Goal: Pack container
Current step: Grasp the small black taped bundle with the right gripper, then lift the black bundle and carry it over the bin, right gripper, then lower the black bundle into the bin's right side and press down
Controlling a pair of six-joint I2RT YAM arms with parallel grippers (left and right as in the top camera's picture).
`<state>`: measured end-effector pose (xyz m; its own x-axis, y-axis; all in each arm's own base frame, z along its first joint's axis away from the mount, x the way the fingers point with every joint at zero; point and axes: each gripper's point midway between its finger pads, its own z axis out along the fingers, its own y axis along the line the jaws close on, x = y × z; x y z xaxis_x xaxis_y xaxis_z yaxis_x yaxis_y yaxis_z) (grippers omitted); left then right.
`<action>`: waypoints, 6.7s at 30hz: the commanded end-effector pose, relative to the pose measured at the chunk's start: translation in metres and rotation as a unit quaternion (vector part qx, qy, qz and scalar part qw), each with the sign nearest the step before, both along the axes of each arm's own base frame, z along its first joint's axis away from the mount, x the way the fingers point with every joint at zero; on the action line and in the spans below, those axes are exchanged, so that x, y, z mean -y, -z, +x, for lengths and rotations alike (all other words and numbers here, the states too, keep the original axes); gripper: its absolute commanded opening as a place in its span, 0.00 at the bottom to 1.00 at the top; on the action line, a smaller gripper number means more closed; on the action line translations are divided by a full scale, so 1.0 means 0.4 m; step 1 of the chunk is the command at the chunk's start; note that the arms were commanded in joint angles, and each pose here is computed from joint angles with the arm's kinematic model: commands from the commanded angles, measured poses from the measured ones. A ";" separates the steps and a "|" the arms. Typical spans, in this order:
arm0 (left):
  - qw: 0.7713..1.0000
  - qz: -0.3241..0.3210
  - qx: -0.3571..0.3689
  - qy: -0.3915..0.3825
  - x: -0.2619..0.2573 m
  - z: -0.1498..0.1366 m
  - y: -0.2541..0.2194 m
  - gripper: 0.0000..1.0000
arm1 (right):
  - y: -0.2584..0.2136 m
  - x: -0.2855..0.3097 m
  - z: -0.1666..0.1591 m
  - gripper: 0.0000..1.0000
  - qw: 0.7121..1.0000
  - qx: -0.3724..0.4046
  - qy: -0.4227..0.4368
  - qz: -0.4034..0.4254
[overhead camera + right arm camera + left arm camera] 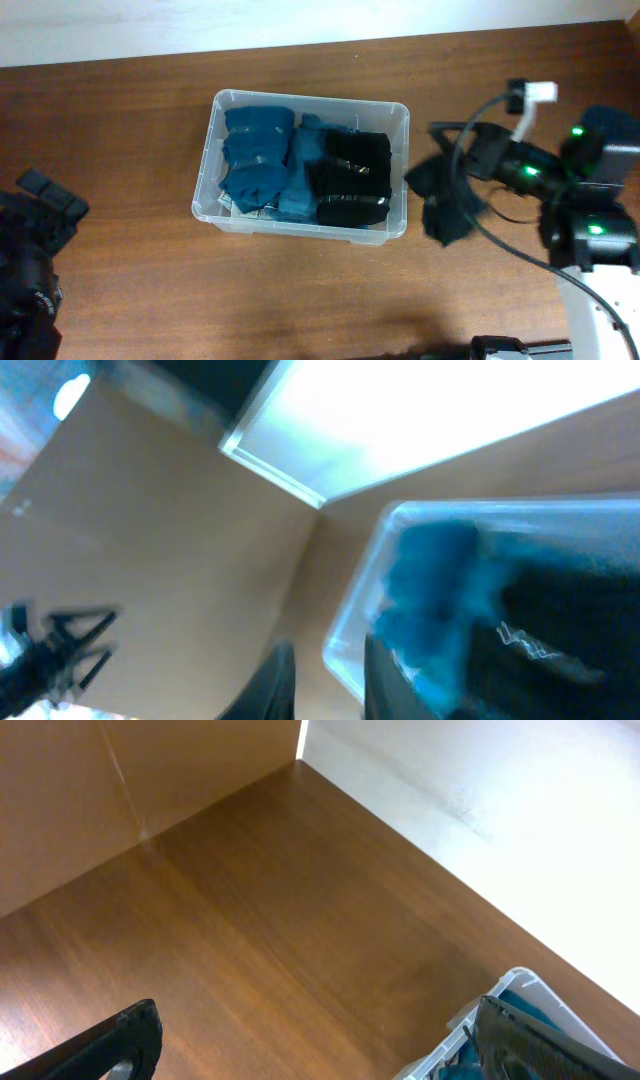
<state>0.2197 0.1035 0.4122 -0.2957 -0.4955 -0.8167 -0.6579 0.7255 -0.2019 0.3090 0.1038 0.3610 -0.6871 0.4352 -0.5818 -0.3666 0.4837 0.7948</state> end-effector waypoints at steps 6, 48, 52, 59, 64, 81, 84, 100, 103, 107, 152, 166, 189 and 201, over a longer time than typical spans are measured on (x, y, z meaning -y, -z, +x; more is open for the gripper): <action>1.000 0.006 -0.001 0.003 -0.001 -0.003 -0.005 0.99 | 0.056 -0.141 0.071 0.39 0.999 -0.047 -0.013 0.003; 1.000 0.006 -0.001 0.003 -0.001 -0.003 -0.005 0.99 | 0.854 0.378 -0.062 0.78 0.880 -0.461 0.076 -0.082; 1.000 0.006 -0.001 0.003 -0.001 -0.003 -0.005 0.99 | 0.876 0.355 -0.059 0.46 0.876 -0.467 0.073 -0.102; 1.000 0.006 -0.001 0.003 -0.001 -0.003 -0.005 0.99 | 0.777 0.354 -0.040 0.22 0.881 -0.453 0.081 -0.112; 1.000 0.006 -0.001 0.003 -0.001 -0.003 -0.005 1.00 | 0.504 0.301 0.006 0.18 0.939 -0.328 0.069 -0.074; 1.000 0.006 -0.001 0.003 -0.001 -0.003 -0.005 0.99 | 0.005 -0.149 0.073 0.15 0.998 -0.038 -0.050 -0.030; 1.000 0.006 -0.001 0.003 -0.001 -0.003 -0.005 1.00 | 0.017 -0.234 0.102 0.15 0.997 -0.030 -0.071 -0.026; 1.000 0.006 -0.001 0.003 -0.001 -0.003 -0.005 0.99 | 0.207 -0.306 0.144 0.54 0.980 -0.022 -0.135 -0.141; 1.000 0.006 -0.001 0.003 -0.001 -0.003 -0.005 0.99 | 0.290 -0.265 0.120 0.54 0.968 -0.066 -0.124 -0.207; 1.000 0.006 -0.001 0.003 -0.001 -0.003 -0.005 0.99 | 0.344 -0.199 0.134 0.47 0.952 -0.086 -0.072 -0.284; 1.000 0.006 -0.001 0.003 -0.001 -0.003 -0.005 1.00 | 0.362 -0.146 -0.066 0.85 0.872 -0.239 -0.110 -0.413; 1.000 0.006 -0.001 0.003 -0.001 -0.003 -0.005 0.99 | 0.556 -0.226 -0.063 0.31 0.813 -0.316 -0.178 -0.456; 1.000 0.006 -0.001 0.003 -0.001 -0.003 -0.005 0.99 | 0.362 -0.327 0.201 0.04 0.882 -0.054 -0.090 -0.459; 1.000 0.006 -0.001 0.003 -0.001 -0.003 -0.005 1.00 | 0.267 -0.277 0.185 0.20 0.872 -0.032 -0.043 -0.487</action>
